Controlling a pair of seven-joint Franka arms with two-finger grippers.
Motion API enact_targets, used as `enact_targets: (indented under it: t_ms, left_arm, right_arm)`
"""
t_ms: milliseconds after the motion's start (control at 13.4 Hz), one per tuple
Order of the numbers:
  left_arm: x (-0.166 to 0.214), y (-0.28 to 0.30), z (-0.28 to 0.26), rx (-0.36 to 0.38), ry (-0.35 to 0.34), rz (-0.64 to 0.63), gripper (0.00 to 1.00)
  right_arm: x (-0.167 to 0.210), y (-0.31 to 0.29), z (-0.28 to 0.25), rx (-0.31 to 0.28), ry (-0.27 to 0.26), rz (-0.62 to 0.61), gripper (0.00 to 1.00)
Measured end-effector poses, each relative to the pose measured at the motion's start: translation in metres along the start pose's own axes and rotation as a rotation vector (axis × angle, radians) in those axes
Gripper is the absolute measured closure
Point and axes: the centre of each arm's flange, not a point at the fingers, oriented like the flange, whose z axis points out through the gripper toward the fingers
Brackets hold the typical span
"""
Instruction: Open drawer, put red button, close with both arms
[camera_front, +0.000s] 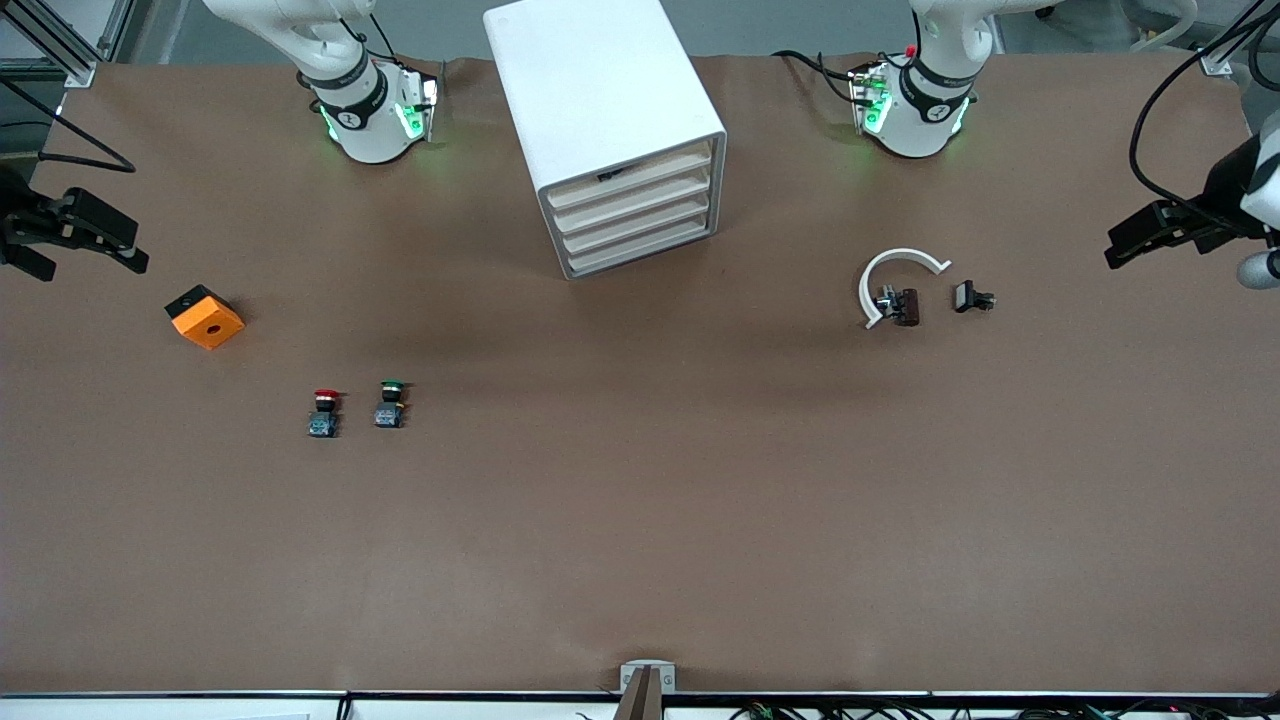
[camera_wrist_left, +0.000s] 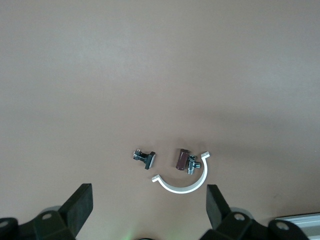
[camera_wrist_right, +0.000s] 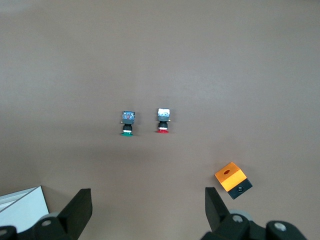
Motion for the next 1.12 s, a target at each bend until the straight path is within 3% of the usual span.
enact_targets:
  t_ms: [446, 670, 1116]
  left_arm:
    - [0.057, 0.014, 0.058, -0.011, -0.072, -0.021, 0.00]
    - [0.087, 0.030, 0.109, -0.004, -0.150, -0.196, 0.00]
    - [0.097, 0.102, 0.186, 0.081, -0.253, -0.529, 0.00]
  right_arm:
    - [0.003, -0.022, 0.004, -0.023, -0.009, -0.045, 0.00]
    - [0.006, -0.030, 0.012, -0.079, -0.031, -0.070, 0.00]
    - [0.025, -0.023, 0.056, -0.084, -0.110, -0.062, 0.00]
